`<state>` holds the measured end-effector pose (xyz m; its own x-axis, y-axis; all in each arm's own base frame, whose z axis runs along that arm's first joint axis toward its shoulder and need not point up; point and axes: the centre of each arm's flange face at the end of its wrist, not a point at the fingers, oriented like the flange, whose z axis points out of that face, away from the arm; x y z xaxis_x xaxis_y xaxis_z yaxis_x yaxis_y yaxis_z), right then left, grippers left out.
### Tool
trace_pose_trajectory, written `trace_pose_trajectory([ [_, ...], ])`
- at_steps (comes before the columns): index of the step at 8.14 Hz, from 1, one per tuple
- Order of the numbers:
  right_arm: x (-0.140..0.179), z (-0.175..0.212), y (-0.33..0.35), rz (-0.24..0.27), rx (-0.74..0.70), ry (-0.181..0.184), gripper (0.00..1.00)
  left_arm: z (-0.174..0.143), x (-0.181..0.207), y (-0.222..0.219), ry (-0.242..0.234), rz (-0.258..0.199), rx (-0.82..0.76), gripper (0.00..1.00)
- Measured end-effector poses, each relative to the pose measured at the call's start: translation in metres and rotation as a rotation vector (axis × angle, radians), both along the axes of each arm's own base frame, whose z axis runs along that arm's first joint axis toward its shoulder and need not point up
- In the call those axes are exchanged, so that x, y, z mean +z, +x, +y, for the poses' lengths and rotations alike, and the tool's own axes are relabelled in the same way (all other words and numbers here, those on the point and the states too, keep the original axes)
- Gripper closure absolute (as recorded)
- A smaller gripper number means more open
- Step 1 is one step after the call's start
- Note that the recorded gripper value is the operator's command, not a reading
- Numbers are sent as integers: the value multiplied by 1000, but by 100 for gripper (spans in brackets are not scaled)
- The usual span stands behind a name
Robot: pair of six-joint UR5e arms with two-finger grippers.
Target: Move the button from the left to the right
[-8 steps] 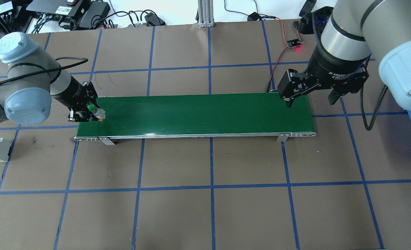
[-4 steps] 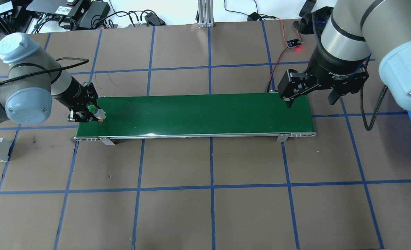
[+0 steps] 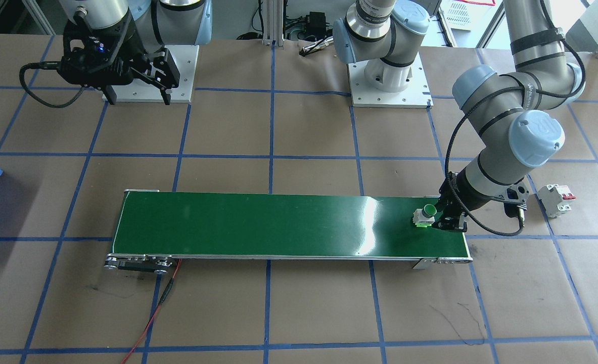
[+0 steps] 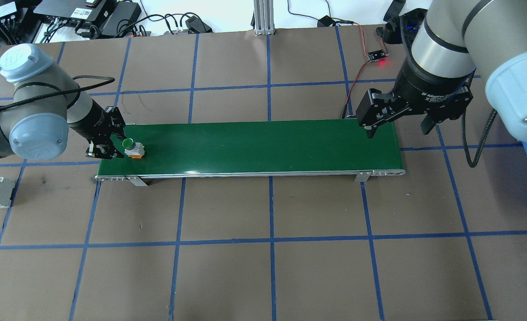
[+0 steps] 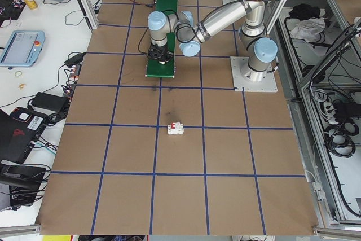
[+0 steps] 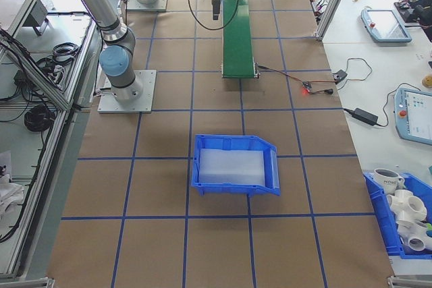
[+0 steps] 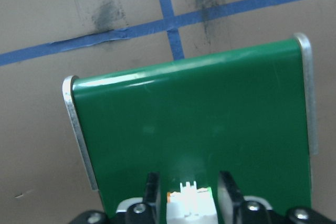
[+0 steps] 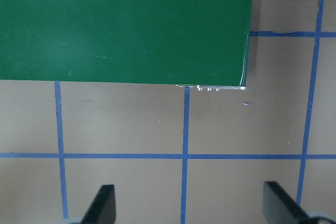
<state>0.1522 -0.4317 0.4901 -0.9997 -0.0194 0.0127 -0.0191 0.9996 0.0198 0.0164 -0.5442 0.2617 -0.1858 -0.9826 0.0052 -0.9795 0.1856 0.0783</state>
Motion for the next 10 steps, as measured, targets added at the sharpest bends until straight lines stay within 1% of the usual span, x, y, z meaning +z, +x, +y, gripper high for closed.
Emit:
trace_pose_trajectory([
  [1,0,0,0,0,0,0,0,0,0,1,2,-11,-1,0],
  [3,-1,-1,0,-1,-1,1,0,0,0,2,4,-20,-1,0],
  [5,-4,-3,1,-7,-1,7,0,0,1,2,3,-22,-2,17],
  [6,-11,-9,2,-10,-1,20,0,1,5,2,0,-29,-27,16],
  [8,-27,-20,2,-11,-2,44,0,5,18,1,-18,-52,-225,2],
  [9,-42,-28,3,-10,-3,51,0,7,29,-1,-28,-60,-309,1],
  [10,-65,-38,3,-9,-2,49,0,9,47,-5,-39,-66,-388,0],
])
